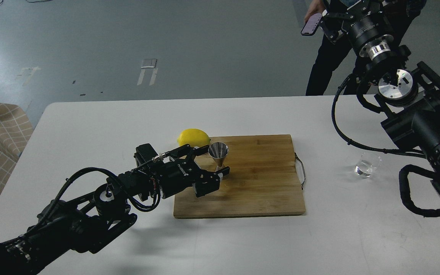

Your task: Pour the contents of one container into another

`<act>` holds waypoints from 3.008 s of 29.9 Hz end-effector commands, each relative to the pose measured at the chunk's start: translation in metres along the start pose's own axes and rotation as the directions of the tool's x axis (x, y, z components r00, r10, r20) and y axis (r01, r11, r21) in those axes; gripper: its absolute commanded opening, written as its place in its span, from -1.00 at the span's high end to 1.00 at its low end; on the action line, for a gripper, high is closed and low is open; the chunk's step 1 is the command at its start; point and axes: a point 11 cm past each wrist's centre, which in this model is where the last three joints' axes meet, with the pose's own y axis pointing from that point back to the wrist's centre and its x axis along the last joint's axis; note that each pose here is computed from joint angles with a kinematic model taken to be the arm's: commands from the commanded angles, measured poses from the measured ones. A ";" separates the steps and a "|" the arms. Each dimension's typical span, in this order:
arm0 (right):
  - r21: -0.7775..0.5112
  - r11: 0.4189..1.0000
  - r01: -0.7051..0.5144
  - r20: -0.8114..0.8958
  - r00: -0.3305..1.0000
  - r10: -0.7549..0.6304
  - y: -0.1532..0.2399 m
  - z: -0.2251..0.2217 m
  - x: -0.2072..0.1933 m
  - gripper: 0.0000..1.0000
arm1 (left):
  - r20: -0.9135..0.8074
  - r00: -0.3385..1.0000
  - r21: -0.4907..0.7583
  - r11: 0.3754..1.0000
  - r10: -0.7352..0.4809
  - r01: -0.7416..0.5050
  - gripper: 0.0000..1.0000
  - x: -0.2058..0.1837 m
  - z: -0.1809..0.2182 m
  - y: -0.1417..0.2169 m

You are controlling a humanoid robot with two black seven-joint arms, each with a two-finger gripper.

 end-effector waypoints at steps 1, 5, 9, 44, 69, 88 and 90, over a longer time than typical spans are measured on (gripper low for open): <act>0.008 1.000 -0.024 -0.025 0.999 0.024 -0.006 -0.009 -0.003 -1.00 | 0.012 1.000 0.003 1.000 0.006 -0.006 -0.95 0.003 -0.003 0.005; 0.003 0.999 -0.036 -0.063 0.997 0.036 -0.010 -0.013 -0.006 -1.00 | 0.027 1.000 -0.008 1.000 0.011 -0.011 -0.95 0.008 -0.002 0.010; -0.017 0.997 -0.075 -0.096 0.993 0.073 -0.010 -0.007 -0.003 -1.00 | 0.036 0.999 -0.006 1.000 0.006 -0.006 -0.95 0.010 -0.005 0.016; -0.113 0.984 -0.135 -0.201 0.973 0.110 -0.017 0.012 -0.011 -1.00 | 0.130 0.991 -0.005 0.999 -0.039 0.040 -0.95 0.030 -0.015 0.085; -0.112 0.985 -0.128 -0.197 0.975 0.104 -0.015 0.010 -0.009 -1.00 | -0.303 0.811 0.392 0.841 0.500 -0.371 -0.95 0.184 -0.129 0.156; -0.096 0.985 -0.142 -0.190 0.974 0.122 -0.010 0.001 0.000 -1.00 | -0.608 0.090 0.671 0.571 0.789 -0.474 -0.95 0.211 -0.199 0.191; -0.091 0.986 -0.136 -0.192 0.974 0.117 -0.009 -0.003 0.000 -1.00 | -0.628 0.014 0.685 0.561 0.778 -0.464 -0.95 0.212 -0.204 0.186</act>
